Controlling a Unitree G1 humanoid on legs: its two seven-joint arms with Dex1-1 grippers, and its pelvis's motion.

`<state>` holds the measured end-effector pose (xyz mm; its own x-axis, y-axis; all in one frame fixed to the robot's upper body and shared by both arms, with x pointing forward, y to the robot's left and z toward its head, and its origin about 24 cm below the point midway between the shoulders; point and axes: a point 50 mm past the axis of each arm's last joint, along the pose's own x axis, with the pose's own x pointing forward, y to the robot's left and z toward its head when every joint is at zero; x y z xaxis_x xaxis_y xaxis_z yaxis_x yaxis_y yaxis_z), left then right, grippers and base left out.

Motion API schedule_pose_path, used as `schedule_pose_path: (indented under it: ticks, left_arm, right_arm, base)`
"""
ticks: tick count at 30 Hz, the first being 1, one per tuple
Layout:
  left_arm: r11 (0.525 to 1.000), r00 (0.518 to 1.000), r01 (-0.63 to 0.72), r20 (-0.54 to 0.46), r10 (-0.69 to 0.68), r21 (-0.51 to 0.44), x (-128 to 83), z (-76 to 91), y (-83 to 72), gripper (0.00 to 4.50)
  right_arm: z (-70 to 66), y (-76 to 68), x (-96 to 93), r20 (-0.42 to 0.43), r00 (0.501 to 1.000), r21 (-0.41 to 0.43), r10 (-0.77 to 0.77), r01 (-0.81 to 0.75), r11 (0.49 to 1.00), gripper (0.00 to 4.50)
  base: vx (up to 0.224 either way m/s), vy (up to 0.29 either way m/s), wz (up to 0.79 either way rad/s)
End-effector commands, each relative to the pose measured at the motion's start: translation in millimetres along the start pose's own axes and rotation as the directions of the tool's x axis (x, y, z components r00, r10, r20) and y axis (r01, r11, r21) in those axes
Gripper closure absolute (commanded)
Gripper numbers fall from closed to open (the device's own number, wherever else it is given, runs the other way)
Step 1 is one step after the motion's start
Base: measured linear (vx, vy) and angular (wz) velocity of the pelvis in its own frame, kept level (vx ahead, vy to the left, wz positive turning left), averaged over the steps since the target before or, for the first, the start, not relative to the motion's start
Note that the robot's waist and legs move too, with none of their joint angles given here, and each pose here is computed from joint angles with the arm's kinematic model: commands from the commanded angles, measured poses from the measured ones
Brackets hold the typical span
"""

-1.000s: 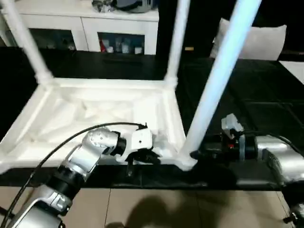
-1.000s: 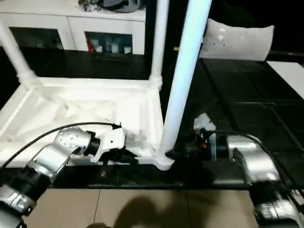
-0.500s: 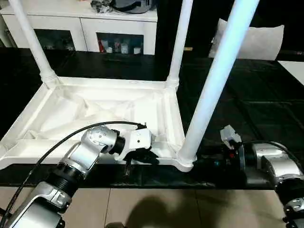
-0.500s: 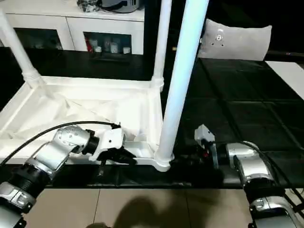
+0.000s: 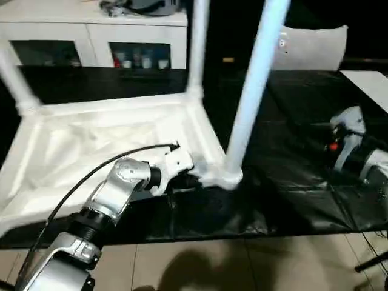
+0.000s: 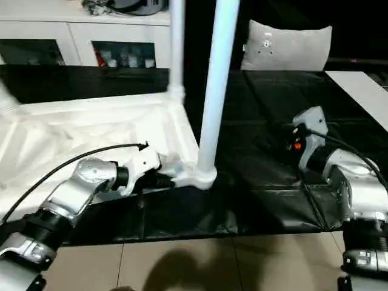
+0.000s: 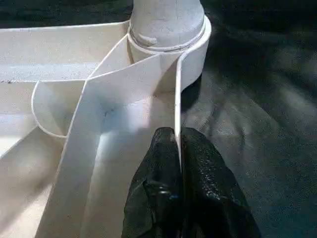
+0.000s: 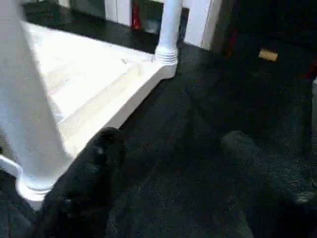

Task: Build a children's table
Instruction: Rotate leg to tighten

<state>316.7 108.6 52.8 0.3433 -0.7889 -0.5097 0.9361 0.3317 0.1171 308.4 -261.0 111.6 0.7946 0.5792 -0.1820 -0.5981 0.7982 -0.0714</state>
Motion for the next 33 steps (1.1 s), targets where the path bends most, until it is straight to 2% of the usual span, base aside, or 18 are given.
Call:
schedule_pose_path:
  ticks: [1, 2, 3, 4, 6, 8, 11, 12, 16, 21, 22, 25, 27, 29, 33]
  left_arm:
    - [0.997, 0.996, -0.08, 0.034, 0.081, -0.015, -4, 4.3, 8.3, 4.5]
    - [0.997, 0.996, -0.074, 0.045, 0.074, -0.003, -3, 5.0, 6.7, 4.5]
    - [0.999, 0.998, -0.045, 0.052, 0.044, 0.016, -2, 4.6, 2.5, 4.5]
    - [0.999, 0.998, -0.045, 0.052, 0.044, 0.016, -2, 4.6, 2.5, 4.5]
    - [0.999, 0.998, 0.016, 0.053, -0.018, 0.049, -2, 3.4, -5.0, 4.5]
    - [0.997, 0.997, 0.05, 0.05, -0.053, 0.066, -2, 2.9, -8.9, 4.5]
    - [0.987, 0.992, 0.106, 0.053, -0.113, 0.12, -4, 4.4, -13.4, 4.5]
    - [0.975, 0.988, 0.151, 0.016, -0.155, 0.162, -5, 2.0, -16.5, 4.5]
    - [0.946, 0.972, 0.235, -0.054, -0.228, 0.224, -6, -3.4, -21.3, 4.5]
    - [0.926, 0.958, 0.286, -0.069, -0.278, 0.246, -8, -2.1, -23.6, 4.5]
    - [0.92, 0.955, 0.298, -0.072, -0.289, 0.253, -8, -1.2, -24.0, 4.5]
    - [0.91, 0.949, 0.316, -0.075, -0.307, 0.268, -8, 1.1, -24.7, 4.5]
    - [0.906, 0.946, 0.323, -0.075, -0.314, 0.272, -7, 1.7, -25.3, 4.5]
    - [0.903, 0.944, 0.33, -0.073, -0.323, 0.276, -7, 1.9, -26.4, 4.5]
    - [0.902, 0.942, 0.334, -0.072, -0.327, 0.275, -7, 1.6, -27.0, 4.5]
  right_arm:
    - [-7.4, 8.9, -0.1, -0.045, 0.999, 0.024, 0.006, -0.005, 1.0, 0.75]
    - [-10.2, 15.4, -1.0, -0.054, 0.998, 0.035, 0.044, -0.042, 0.999, 0.58]
    - [-14.0, 27.7, -3.1, -0.052, 0.99, 0.04, 0.134, -0.132, 0.99, 0.5]
    - [-14.0, 27.7, -3.1, -0.052, 0.99, 0.04, 0.134, -0.132, 0.99, 0.5]
    - [-19.4, 41.8, -5.0, -0.048, 0.969, 0.055, 0.242, -0.24, 0.969, 0.27]
    - [-22.0, 48.7, -4.6, -0.046, 0.956, 0.072, 0.291, -0.287, 0.955, 0.13]
    - [-21.4, 53.6, -1.0, -0.031, 0.944, 0.09, 0.328, -0.324, 0.942, 0.03]
    - [-22.8, 57.4, 2.0, -0.047, 0.931, 0.091, 0.361, -0.356, 0.93, 0.03]
    - [-27.2, 63.4, 8.3, -0.097, 0.91, 0.066, 0.404, -0.399, 0.915, 0.03]
    - [-30.0, 64.0, 15.5, -0.12, 0.894, 0.054, 0.432, -0.428, 0.902, 0.03]
    - [-31.9, 63.2, 17.6, -0.128, 0.885, 0.057, 0.447, -0.443, 0.895, 0.33]
    - [-37.3, 64.2, 20.5, -0.143, 0.847, 0.087, 0.513, -0.505, 0.858, 0.44]
    - [-39.5, 65.8, 22.5, -0.137, 0.829, 0.105, 0.542, -0.532, 0.84, 0.74]
    - [-42.9, 68.2, 26.1, -0.134, 0.804, 0.126, 0.579, -0.565, 0.815, 0.74]
    - [-45.0, 69.4, 29.6, -0.134, 0.788, 0.136, 0.601, -0.586, 0.799, 1.16]
  base:
    - [0.0, 0.0, 0.0]
    - [0.0, 0.0, 0.0]
    - [0.0, 0.0, 0.0]
    - [0.0, 0.0, 0.0]
    - [0.0, 0.0, 0.0]
    - [0.0, 0.0, 0.0]
    - [0.0, 0.0, 0.0]
    - [0.0, 0.0, 0.0]
    - [0.0, 0.0, 0.0]
    - [0.0, 0.0, 0.0]
    - [0.0, 0.0, 0.0]
    - [0.0, 0.0, 0.0]
    - [0.0, 0.0, 0.0]
    - [0.0, 0.0, 0.0]
    - [0.0, 0.0, 0.0]
